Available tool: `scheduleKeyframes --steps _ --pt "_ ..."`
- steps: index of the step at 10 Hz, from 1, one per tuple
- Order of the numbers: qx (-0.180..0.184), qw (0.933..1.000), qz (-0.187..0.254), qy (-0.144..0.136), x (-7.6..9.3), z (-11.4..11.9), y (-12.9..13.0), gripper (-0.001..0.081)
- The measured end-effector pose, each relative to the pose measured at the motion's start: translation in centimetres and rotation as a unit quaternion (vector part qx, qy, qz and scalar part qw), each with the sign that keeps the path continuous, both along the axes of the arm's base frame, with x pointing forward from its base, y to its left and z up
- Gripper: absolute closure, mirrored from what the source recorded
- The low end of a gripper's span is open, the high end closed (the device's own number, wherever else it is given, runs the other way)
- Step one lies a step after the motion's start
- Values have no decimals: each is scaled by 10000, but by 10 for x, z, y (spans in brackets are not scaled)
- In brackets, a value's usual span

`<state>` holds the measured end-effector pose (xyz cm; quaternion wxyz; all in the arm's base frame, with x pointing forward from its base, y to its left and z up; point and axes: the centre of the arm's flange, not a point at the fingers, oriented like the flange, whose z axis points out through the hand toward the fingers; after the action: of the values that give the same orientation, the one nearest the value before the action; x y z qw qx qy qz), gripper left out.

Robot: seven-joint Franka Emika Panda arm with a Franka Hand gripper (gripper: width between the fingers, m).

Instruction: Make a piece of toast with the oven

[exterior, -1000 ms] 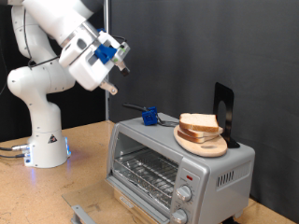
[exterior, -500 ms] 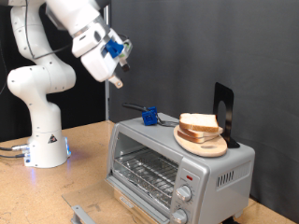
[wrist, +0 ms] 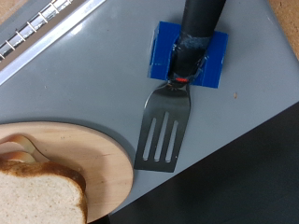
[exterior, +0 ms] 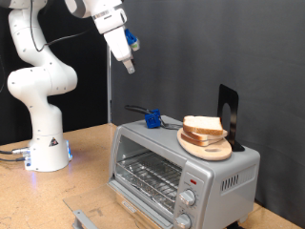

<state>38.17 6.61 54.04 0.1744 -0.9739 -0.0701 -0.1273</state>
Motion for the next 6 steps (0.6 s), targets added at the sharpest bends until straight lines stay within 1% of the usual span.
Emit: scheduleKeyframes --steps 1,2,3,4,5,6 --pt "120 9996 -176 183 -1 -2 1 124" --pt "263 9968 -480 575 -5 -3 4 124" --pt "380 9922 -821 852 -7 1 8 124" --pt "424 9874 -1116 1037 -9 4 12 124" --pt "447 9833 -1367 1113 -12 9 17 124" --pt "440 9817 -1515 1070 -15 14 20 124"
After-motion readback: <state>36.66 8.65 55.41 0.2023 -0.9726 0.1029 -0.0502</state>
